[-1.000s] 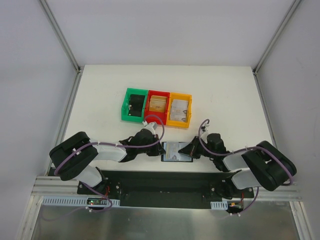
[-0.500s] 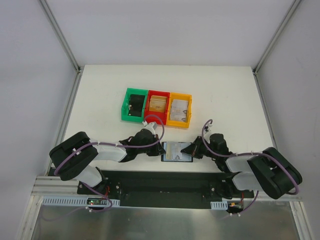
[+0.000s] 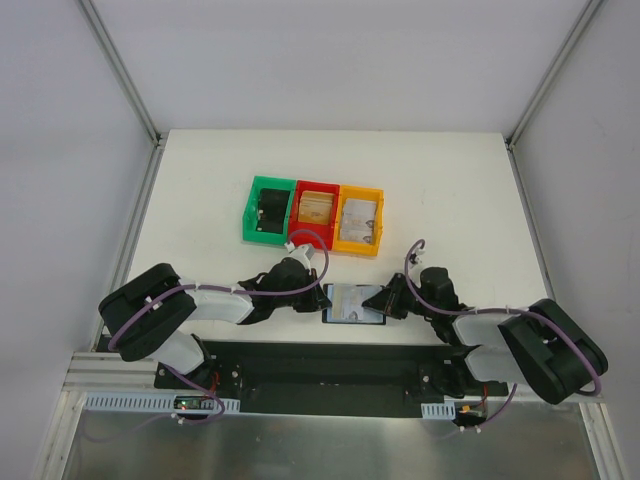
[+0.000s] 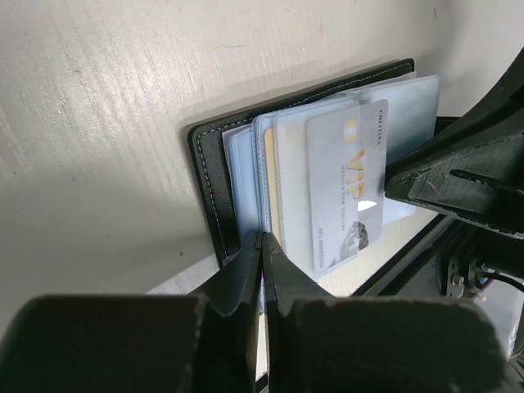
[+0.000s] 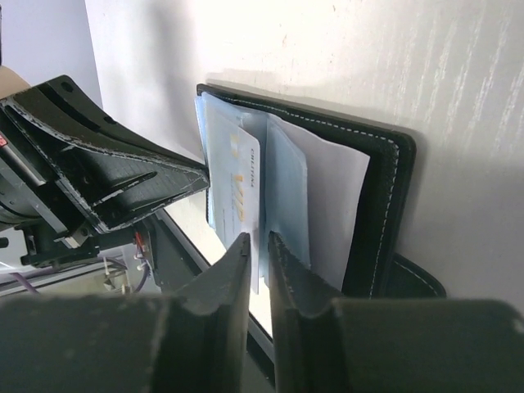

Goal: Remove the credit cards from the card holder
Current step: Remove the credit card from the card holder.

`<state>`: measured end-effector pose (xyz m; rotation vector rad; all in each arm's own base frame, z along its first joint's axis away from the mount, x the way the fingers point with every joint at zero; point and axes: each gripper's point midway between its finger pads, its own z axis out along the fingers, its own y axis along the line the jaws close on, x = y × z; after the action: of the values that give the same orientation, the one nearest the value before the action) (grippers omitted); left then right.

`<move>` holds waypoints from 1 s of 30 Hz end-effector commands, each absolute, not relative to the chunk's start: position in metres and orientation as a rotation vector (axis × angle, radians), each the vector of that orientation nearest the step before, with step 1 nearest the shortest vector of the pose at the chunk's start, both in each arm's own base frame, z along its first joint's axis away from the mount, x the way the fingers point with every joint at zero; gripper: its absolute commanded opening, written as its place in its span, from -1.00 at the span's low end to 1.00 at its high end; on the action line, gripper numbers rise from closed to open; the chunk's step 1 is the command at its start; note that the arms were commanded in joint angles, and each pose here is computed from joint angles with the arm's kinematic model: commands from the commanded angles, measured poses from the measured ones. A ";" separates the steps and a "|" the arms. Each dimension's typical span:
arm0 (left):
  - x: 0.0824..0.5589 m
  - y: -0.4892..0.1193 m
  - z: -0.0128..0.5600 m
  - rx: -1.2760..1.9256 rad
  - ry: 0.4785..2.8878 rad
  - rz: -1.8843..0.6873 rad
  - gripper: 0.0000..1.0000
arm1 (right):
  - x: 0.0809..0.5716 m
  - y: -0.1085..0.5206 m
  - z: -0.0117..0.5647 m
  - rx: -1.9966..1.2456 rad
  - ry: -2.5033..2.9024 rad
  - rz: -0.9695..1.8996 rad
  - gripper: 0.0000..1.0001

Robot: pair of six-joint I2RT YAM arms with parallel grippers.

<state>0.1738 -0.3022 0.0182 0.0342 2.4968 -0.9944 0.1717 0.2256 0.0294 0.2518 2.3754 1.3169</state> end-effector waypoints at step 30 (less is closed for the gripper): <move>0.171 -0.291 -0.005 0.048 2.582 -0.894 -1.00 | 0.186 0.248 0.047 0.212 2.307 1.471 -0.23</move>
<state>0.1751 -0.3058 0.0175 0.0401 2.5001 -0.9996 0.1762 0.2379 0.0289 0.2538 2.3873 1.3954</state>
